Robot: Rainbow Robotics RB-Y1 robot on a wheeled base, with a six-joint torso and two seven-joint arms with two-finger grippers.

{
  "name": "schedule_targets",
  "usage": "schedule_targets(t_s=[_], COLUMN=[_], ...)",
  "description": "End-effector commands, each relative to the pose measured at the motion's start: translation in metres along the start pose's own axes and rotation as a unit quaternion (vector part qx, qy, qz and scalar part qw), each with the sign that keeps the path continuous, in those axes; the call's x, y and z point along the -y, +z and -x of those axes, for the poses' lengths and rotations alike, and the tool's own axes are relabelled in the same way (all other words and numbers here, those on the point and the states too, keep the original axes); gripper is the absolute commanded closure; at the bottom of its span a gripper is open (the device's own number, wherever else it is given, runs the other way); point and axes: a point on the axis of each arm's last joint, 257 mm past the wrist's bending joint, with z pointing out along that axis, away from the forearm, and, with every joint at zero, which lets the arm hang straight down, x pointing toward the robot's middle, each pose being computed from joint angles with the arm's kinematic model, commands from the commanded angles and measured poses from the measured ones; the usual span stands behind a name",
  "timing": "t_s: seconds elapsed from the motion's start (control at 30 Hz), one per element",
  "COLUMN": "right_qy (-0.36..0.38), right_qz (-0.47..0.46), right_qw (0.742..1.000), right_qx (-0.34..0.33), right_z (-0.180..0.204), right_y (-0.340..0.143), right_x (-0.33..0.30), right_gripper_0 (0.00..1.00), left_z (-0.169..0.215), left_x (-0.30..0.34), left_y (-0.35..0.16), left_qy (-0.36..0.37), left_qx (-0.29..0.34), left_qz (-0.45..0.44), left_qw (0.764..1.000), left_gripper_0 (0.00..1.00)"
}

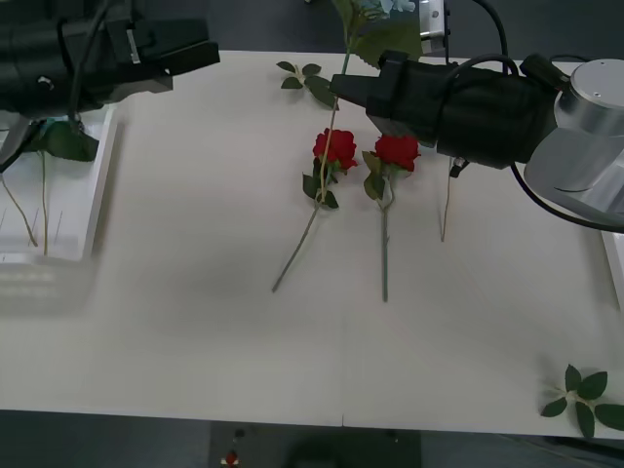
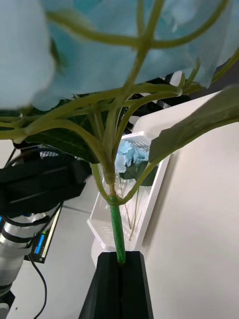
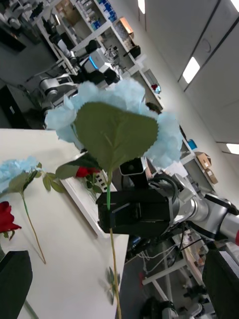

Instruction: Put the red flowers into the right box and the blue flowers into the left box

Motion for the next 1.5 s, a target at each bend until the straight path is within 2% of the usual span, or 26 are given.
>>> schedule_targets(t_s=[0.03, 0.23, 1.03, 1.5], right_qy=[-0.005, -0.005, -0.005, -0.005], right_qz=[0.014, 0.014, 0.014, 0.014], right_qw=[1.0, 1.0, 1.0, 1.0], right_qx=[0.001, 0.001, 0.001, 0.001], right_z=[0.01, 0.01, 0.01, 0.01], right_y=[0.0, 0.0, 0.0, 0.0], right_x=[-0.019, -0.019, -0.019, -0.019], right_gripper_0=[1.0, 1.0, 1.0, 1.0], left_z=[-0.016, -0.048, -0.127, -0.138], left_x=[0.002, -0.007, 0.002, 0.013], left_y=[0.016, 0.041, 0.129, 0.154], left_qy=[0.018, 0.004, -0.024, -0.027], left_qx=[-0.022, -0.05, -0.088, -0.08], left_qz=[-0.005, 0.0, -0.019, -0.027], left_qw=[1.0, 0.999, 0.996, 0.996], left_gripper_0=[0.0, 0.0, 0.0, 0.0])
